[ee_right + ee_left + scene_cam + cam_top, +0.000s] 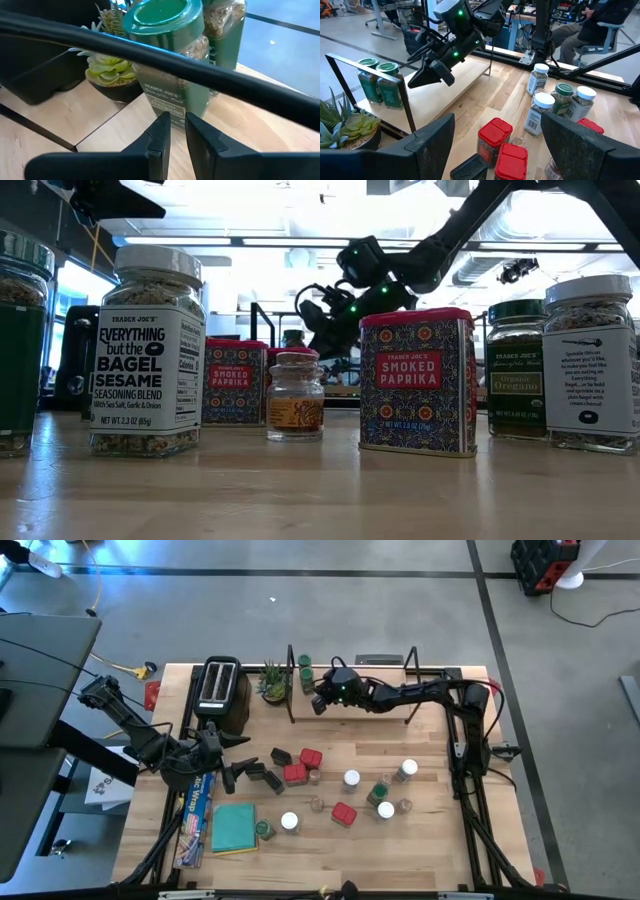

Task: Shelf spices
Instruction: Put the top right green seasoning bottle on the shelf aligned with the other green seasoning bottle

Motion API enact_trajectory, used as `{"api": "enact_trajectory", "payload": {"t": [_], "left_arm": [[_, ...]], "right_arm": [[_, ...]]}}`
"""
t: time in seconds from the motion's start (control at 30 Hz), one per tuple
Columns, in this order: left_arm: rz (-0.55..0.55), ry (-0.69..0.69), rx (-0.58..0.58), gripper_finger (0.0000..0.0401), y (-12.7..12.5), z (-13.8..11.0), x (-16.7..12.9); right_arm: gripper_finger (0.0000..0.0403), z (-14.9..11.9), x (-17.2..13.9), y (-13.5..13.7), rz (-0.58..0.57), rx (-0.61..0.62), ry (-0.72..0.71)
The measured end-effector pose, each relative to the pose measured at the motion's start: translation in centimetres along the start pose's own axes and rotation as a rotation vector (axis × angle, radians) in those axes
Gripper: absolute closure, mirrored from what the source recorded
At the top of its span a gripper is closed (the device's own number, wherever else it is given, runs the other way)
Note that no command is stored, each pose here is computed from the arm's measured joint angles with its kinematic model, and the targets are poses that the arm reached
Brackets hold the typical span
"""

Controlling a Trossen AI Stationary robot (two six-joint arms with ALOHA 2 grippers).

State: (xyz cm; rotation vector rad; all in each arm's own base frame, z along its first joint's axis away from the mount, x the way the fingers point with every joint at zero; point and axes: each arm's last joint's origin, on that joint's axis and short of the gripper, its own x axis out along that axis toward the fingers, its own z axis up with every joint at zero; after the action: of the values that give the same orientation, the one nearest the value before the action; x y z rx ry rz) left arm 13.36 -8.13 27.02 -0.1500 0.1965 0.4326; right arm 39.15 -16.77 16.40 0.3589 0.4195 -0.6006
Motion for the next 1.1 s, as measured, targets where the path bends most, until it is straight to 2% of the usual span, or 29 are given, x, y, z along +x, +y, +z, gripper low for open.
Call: {"api": "enact_trajectory", "payload": {"t": [0.2,0.4,0.6,0.9,1.1], "left_arm": [[0.002,-0.001,0.005,0.011,0.0,0.0,0.0],[0.002,-0.001,0.006,0.011,0.0,0.0,0.0],[0.002,-0.001,0.007,0.011,0.0,0.0,0.0],[0.002,0.0,0.008,0.011,0.0,0.0,0.0],[0.0,0.0,0.008,0.011,0.0,0.0,0.0]], "right_arm": [[0.035,-0.2,-0.2,1.1,0.025,-0.059,-0.008],[0.035,0.3,0.1,1.2,0.05,-0.056,-0.079],[0.035,-0.7,1.3,1.2,0.075,-0.055,-0.069],[0.035,0.3,3.0,2.0,0.047,-0.047,-0.084],[0.035,0.8,3.0,3.3,0.07,-0.072,-0.093]]}}
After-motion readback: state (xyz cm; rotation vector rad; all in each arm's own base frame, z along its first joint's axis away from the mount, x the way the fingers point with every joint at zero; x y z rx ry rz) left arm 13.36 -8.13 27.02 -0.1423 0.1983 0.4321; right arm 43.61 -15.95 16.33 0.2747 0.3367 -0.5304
